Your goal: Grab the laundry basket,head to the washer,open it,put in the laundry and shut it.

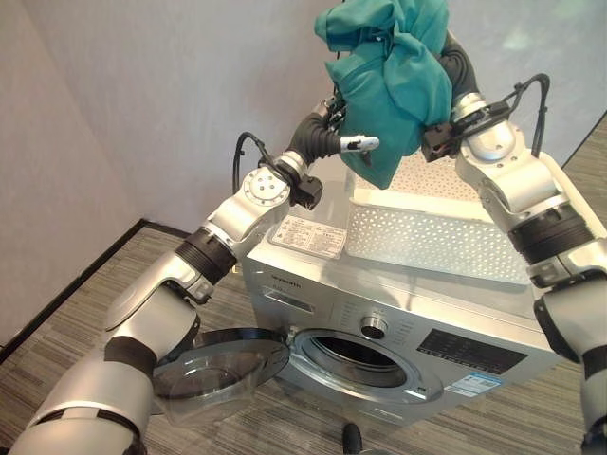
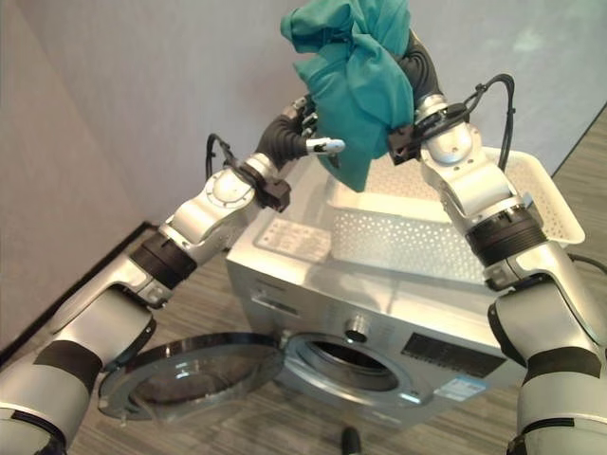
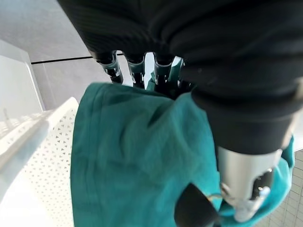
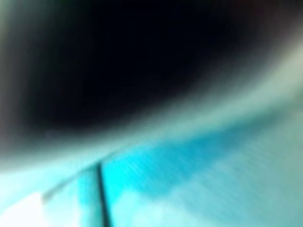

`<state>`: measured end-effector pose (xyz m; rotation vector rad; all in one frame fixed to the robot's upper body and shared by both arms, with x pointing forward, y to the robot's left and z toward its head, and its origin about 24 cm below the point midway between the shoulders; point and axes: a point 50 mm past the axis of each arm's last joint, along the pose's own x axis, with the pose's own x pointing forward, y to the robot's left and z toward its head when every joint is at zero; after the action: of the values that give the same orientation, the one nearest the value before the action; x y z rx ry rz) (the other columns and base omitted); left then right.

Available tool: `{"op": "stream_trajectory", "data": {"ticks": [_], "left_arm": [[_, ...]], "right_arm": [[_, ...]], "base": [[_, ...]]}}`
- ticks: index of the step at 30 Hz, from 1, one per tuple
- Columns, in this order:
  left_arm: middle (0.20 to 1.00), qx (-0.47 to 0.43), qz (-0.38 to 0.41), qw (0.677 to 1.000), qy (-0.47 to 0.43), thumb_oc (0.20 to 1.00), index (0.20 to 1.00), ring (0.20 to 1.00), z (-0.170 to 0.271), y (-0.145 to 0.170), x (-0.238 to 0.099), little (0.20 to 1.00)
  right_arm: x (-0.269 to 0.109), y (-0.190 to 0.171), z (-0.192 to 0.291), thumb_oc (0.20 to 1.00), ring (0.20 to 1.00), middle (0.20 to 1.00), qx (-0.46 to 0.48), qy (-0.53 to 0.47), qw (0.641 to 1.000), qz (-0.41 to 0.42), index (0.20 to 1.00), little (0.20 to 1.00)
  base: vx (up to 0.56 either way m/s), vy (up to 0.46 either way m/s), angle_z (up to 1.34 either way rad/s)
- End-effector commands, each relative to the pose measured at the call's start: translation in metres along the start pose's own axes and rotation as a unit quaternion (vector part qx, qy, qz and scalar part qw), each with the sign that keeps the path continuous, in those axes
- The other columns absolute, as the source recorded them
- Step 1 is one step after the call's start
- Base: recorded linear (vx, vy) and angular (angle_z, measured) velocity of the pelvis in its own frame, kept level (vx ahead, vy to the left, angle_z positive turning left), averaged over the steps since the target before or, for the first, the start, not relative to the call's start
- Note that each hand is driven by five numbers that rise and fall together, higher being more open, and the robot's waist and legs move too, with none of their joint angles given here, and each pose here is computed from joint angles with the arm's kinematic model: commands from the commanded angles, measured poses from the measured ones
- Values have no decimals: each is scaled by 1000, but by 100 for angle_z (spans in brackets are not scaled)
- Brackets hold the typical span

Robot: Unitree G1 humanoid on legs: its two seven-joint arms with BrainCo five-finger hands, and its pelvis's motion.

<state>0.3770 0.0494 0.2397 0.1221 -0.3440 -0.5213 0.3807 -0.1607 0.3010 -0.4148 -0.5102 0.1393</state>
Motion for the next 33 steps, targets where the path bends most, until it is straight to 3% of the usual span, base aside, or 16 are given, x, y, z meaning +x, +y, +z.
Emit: {"op": "stream_trajectory", "data": {"ticks": [1, 11, 19, 20, 21, 22, 31, 32, 33], "left_arm": [[1000, 32, 2, 998, -57, 1000, 1000, 1000, 45, 10, 15, 1000], [1000, -9, -35, 998, -42, 1000, 1000, 1000, 41, -25, 30, 1000], [1000, 7, -36, 997, -66, 1000, 1000, 1000, 50, -19, 25, 1000], [630, 8, -34, 997, -67, 630, 630, 630, 50, -17, 23, 630], [448, 10, -33, 997, -68, 448, 448, 448, 50, -16, 22, 448], [200, 11, -32, 997, -68, 200, 200, 200, 49, -15, 21, 200], [200, 45, -21, 994, -93, 200, 200, 200, 50, -7, 9, 200], [200, 57, -16, 994, -97, 200, 200, 200, 50, -4, 8, 200], [200, 57, -16, 994, -97, 200, 200, 200, 50, -4, 8, 200]], "right_arm": [[3, -19, 33, 200, 200, 200, 3, -72, 997, -17, 200, 200], [10, 6, 25, 200, 200, 200, 51, -56, 997, 14, 200, 200], [-3, 44, 27, 200, 200, 200, 85, -73, 988, 108, 200, 200], [-6, 46, 25, 200, 200, 200, 84, -72, 987, 117, 200, 200], [-8, 47, 25, 200, 200, 200, 81, -72, 986, 125, 200, 200], [-11, 49, 25, 200, 200, 200, 80, -72, 985, 133, 200, 200], [-29, 43, 7, 200, 200, 200, 65, -46, 985, 154, 200, 200], [-30, 43, 4, 300, 300, 300, 63, -41, 984, 159, 300, 300], [-30, 43, 4, 520, 520, 520, 63, -41, 984, 159, 520, 520]], "base": [[0, 0, 0], [0, 0, 0], [0, 0, 0], [0, 0, 0], [0, 0, 0], [0, 0, 0], [0, 0, 0], [0, 0, 0], [0, 0, 0]]}}
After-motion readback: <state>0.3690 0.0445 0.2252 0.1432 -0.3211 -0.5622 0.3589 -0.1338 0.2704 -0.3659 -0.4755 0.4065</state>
